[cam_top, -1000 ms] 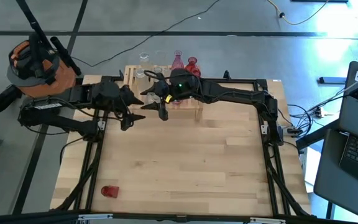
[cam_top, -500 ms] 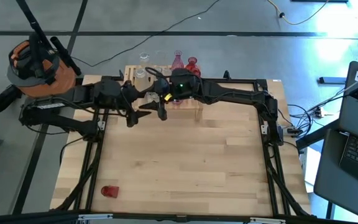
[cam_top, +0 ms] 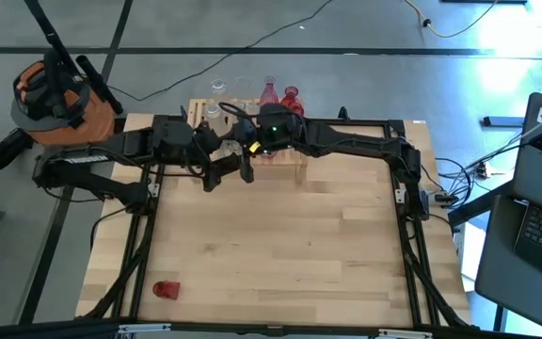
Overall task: Sort vases onto shelf
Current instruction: Put the transparent vase on the shelf aligned with the other transparent vases on the left
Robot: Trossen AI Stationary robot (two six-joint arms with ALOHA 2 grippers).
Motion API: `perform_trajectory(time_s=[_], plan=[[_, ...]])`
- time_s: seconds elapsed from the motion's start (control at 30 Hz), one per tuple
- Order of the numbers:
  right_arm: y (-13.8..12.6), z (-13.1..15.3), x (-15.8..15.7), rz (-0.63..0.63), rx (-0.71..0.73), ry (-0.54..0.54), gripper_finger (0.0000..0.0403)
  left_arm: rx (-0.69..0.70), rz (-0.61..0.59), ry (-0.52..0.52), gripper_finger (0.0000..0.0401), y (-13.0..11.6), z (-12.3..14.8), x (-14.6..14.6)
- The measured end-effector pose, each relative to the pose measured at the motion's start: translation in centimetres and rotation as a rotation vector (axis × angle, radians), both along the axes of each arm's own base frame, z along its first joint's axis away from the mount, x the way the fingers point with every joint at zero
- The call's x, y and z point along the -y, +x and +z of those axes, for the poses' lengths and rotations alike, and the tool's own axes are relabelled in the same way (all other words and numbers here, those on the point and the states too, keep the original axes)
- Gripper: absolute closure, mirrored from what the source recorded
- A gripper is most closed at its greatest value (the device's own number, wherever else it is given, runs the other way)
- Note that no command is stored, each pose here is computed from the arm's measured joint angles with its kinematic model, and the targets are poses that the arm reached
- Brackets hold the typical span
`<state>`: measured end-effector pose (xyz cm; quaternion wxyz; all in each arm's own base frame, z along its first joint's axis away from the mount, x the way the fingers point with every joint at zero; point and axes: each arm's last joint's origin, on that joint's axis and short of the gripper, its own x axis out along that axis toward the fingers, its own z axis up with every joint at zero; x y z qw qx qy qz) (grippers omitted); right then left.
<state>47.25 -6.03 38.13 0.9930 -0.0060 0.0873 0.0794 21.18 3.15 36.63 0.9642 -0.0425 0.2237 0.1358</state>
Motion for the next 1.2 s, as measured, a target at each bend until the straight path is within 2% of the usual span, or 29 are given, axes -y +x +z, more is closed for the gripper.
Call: perform_trajectory(time_s=[0.1, 0.3, 0.53, 0.6, 0.67, 0.73, 0.8, 0.87, 0.93, 1.0, 1.2], plan=[[0.0, -0.1, 0.0, 0.01, -0.007, 0.004, 0.0201, -0.022, 0.007, -0.017, 0.0119, 0.2, -0.3, 0.0], [0.0, -0.2, 0.0, 0.016, -0.018, 0.006, 0.02, -0.037, 0.019, -0.036, 0.0122, 0.2, -0.5, 0.0], [0.1, 0.6, 0.2, 0.002, 0.072, -0.009, 0.02, -0.027, 0.086, -0.072, 0.0132, -1.8, 0.1, 0.1], [0.1, 0.8, 0.5, -0.01, 0.1, -0.006, 0.0171, -0.019, 0.106, -0.08, 0.0143, -2.6, 0.4, 0.2], [-0.1, 1.3, 0.9, -0.033, 0.122, -0.008, 0.0128, -0.105, 0.193, -0.105, 0.0168, -4.3, -0.3, 0.2], [-1.4, 3.4, 1.0, -0.057, 0.175, -0.019, 0.0099, -0.047, 0.259, -0.098, 0.0168, -5.7, 0.4, 0.2], [-2.2, 4.8, 1.2, -0.068, 0.226, -0.047, 0.009, -0.038, 0.298, -0.084, 0.0168, -6.3, 0.4, 0.2], [-2.4, 5.0, 1.3, -0.069, 0.224, -0.066, 0.0099, -0.031, 0.299, -0.094, 0.0168, -7.3, 0.0, 0.3], [-2.1, 4.1, 1.4, -0.072, 0.188, -0.071, 0.012, 0.052, 0.314, -0.1, 0.0168, -7.7, 0.4, 0.3], [-1.9, 3.7, 1.5, -0.072, 0.169, -0.07, 0.0146, 0.071, 0.352, -0.119, 0.0168, -8.6, 0.0, 0.4], [-2.2, 4.7, 1.5, -0.05, 0.242, -0.092, 0.0207, 0.109, 0.397, -0.207, 0.0168, -9.8, -2.9, 0.6]])
